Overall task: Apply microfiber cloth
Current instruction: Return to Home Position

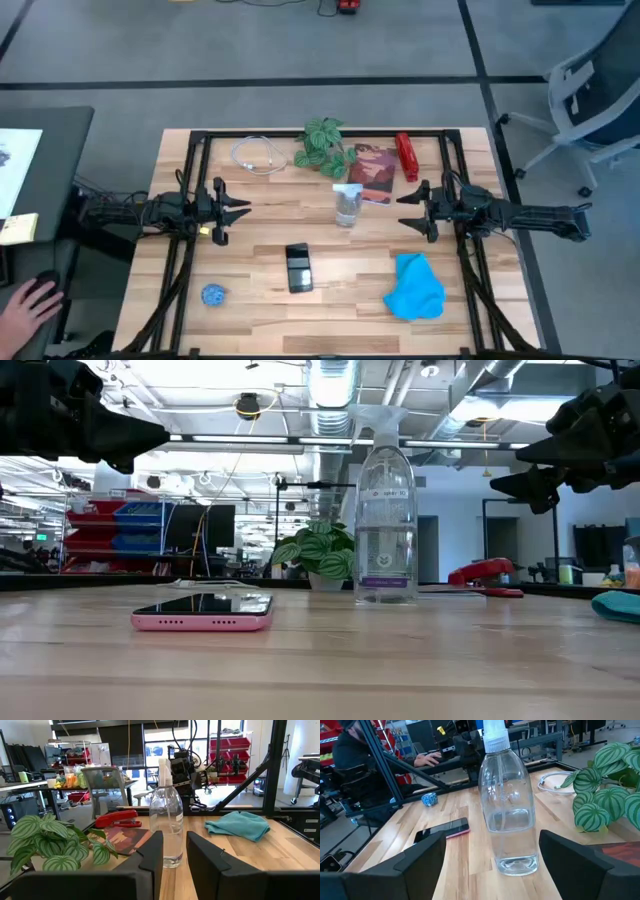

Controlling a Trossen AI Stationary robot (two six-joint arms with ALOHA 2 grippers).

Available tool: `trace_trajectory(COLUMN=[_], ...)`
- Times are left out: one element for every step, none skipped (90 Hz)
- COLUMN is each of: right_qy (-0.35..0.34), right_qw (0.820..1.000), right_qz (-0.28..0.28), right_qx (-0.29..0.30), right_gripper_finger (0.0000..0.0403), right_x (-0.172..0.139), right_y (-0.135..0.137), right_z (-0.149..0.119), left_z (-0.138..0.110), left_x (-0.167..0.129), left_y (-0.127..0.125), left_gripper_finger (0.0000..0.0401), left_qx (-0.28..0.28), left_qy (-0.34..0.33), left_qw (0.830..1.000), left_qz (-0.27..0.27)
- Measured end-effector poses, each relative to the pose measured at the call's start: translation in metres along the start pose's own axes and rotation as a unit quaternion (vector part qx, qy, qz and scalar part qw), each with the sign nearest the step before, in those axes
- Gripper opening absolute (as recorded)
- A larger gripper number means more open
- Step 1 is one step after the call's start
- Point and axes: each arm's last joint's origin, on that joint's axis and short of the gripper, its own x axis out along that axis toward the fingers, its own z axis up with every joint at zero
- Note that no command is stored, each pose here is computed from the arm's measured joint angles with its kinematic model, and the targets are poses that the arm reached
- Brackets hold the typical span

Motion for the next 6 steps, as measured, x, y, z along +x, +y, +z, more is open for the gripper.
trace_trajectory(right_qy=[0.0,0.0,0.0,0.0,0.0,0.0], right_qw=[1.0,1.0,1.0,1.0,1.0,1.0], right_qz=[0.0,0.0,0.0,0.0,0.0,0.0], right_qx=[0.0,0.0,0.0,0.0,0.0,0.0], right_gripper_finger=[0.0306,0.0306,0.0306,0.0306,0.0306,0.0306], right_x=[0.0,0.0,0.0,0.0,0.0,0.0], right_y=[0.0,0.0,0.0,0.0,0.0,0.0], right_z=[0.0,0.0,0.0,0.0,0.0,0.0], left_z=[0.0,0.0,0.0,0.0,0.0,0.0], left_x=[0.0,0.0,0.0,0.0,0.0,0.0], left_y=[0.0,0.0,0.0,0.0,0.0,0.0], left_gripper_finger=[0.0061,0.0061,0.0061,0.0061,0.0061,0.0061], left_qx=[0.0,0.0,0.0,0.0,0.0,0.0], left_qy=[0.0,0.0,0.0,0.0,0.0,0.0], left_qw=[1.0,1.0,1.0,1.0,1.0,1.0], left_qz=[0.0,0.0,0.0,0.0,0.0,0.0])
